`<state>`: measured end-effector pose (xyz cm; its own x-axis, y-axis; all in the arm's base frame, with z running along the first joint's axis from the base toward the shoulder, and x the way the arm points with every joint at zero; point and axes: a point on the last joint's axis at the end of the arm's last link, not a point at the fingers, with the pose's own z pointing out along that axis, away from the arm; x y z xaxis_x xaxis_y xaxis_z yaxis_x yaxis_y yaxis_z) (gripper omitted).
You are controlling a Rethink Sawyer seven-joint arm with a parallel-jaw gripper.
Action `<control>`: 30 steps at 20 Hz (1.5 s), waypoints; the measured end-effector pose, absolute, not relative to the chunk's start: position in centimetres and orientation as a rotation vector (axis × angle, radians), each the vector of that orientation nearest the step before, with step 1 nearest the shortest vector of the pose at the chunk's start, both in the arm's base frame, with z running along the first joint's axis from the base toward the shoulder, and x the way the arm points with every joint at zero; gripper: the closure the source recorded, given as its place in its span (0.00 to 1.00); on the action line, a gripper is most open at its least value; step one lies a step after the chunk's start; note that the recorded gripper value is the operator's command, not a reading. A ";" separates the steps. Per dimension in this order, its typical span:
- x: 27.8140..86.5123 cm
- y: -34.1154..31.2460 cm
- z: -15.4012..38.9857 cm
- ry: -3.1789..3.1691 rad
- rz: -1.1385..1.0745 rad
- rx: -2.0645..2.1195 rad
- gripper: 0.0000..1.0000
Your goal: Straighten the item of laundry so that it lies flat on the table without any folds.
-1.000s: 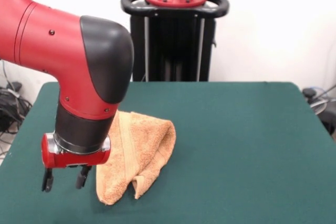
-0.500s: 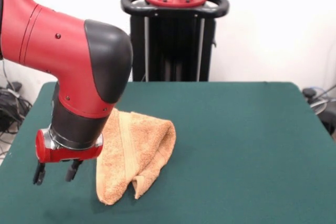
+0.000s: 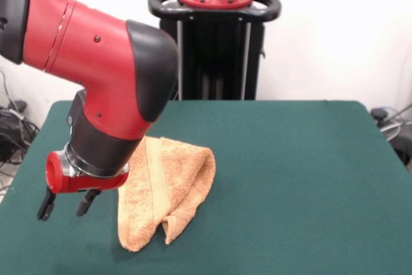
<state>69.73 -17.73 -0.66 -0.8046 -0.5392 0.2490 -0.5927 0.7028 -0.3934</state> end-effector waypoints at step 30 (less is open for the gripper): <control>68.7 -15.6 4.5 -3.007 0.335 0.599 0.00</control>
